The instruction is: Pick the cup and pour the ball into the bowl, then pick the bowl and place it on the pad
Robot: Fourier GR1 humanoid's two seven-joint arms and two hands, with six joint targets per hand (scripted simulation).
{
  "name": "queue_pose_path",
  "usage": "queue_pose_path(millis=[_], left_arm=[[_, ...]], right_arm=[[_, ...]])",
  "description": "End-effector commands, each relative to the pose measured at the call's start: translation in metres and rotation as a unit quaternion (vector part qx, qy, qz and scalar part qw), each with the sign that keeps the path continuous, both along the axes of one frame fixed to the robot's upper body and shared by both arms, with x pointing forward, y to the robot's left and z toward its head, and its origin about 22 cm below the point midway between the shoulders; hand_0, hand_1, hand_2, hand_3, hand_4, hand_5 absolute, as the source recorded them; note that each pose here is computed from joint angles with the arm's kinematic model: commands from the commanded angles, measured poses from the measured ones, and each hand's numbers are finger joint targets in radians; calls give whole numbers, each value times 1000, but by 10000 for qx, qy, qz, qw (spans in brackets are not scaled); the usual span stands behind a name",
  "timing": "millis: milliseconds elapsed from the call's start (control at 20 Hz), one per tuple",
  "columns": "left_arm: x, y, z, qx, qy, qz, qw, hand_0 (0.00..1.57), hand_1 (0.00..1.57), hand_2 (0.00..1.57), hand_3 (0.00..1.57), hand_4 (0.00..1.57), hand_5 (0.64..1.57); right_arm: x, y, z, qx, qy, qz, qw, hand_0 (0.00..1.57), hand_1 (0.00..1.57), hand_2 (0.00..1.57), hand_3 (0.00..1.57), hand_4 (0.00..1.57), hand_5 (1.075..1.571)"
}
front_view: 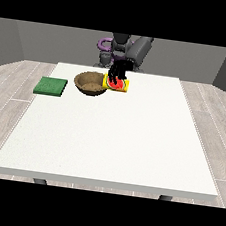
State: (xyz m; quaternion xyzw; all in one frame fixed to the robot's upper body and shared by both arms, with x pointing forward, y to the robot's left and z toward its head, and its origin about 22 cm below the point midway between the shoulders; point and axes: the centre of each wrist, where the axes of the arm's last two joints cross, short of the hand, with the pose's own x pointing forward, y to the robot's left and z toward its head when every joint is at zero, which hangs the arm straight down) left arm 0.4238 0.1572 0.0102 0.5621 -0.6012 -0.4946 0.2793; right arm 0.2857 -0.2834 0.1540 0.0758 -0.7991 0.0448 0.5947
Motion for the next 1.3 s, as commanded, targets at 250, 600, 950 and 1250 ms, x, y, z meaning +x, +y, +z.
queue_pose_path(millis=[250,600,950,1250], left_arm=[[-5,-64,4,2464,-177,-305,9685,1503,1503,1571,1571,1065,1498],[-21,-85,-3,2511,-164,-510,9665,1498,1498,1571,1571,1061,1506],[1,-19,25,-1034,51,316,9941,1111,1111,1474,1482,947,1548],[-25,40,-13,-2870,-48,576,9562,1211,1211,1571,1571,933,1571]], right_arm=[[0,-14,-49,46,648,-214,9977,0,0,0,0,377,1566],[4,-27,-47,75,533,-549,9970,0,0,0,0,384,1565],[-13,-38,-52,-82,811,-491,9955,0,0,0,0,364,1564],[-22,-33,-39,126,426,-432,9981,0,0,0,0,397,1565]])
